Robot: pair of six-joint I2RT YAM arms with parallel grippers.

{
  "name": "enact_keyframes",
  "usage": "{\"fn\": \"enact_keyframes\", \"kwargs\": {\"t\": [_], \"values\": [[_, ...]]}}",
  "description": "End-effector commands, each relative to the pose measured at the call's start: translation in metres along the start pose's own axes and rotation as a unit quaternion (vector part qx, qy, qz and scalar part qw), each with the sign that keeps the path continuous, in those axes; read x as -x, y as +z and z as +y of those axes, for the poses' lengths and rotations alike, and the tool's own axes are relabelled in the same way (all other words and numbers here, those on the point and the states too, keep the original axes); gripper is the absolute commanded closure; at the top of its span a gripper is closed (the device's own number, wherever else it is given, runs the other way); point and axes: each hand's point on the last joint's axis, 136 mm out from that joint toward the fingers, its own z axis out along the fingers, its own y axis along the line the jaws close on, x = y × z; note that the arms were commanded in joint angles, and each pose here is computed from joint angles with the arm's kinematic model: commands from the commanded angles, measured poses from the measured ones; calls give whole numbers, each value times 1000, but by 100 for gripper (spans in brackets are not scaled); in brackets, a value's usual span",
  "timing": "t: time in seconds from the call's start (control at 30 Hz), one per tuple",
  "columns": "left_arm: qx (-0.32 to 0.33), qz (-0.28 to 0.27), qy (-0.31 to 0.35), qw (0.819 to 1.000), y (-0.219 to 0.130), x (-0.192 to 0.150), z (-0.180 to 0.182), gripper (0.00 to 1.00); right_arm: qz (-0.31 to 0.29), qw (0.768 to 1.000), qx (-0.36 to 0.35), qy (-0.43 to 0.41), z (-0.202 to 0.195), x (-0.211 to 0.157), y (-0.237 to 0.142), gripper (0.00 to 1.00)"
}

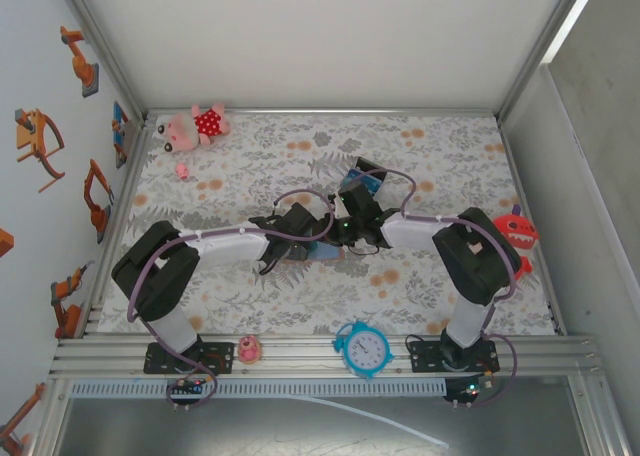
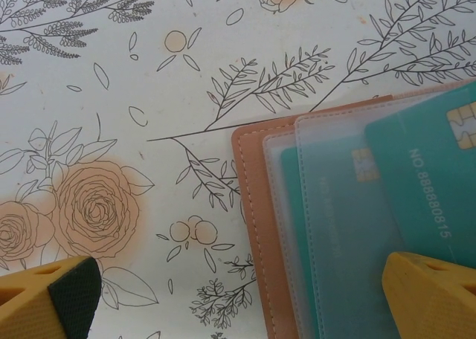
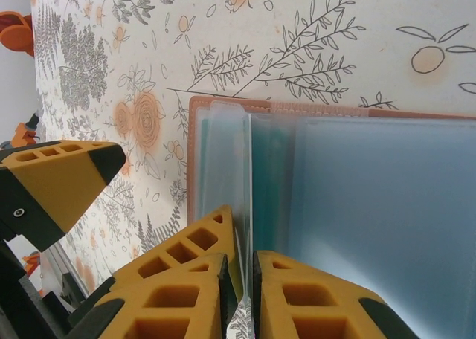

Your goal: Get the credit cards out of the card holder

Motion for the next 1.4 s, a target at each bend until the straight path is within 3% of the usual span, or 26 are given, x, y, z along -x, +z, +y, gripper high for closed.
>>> {"fn": "enact_keyframes", "kwargs": {"t": [0.0, 0.37, 0.5, 0.7, 1.1, 1.37], "values": [[-11, 7, 3, 1000, 1, -4, -6, 3, 5, 1000, 11, -1, 2, -1, 7, 84], [-27, 8, -9, 1000, 2, -3, -12, 3, 8, 1000, 11, 3, -3, 0, 15, 88], [-24, 8, -13, 1000, 1, -4, -11, 3, 4, 1000, -10, -3, -9, 0, 11, 100], [-15, -2, -21, 1000, -8, -1, -1, 3, -10, 998, -60, -28, -16, 3, -9, 100], [-12, -13, -34, 999, -18, 6, 6, 3, -34, 993, -82, -71, 2, 14, -47, 100], [-3, -34, -54, 998, -34, 15, 19, 3, -57, 977, -148, -144, 5, 34, -86, 100]]}}
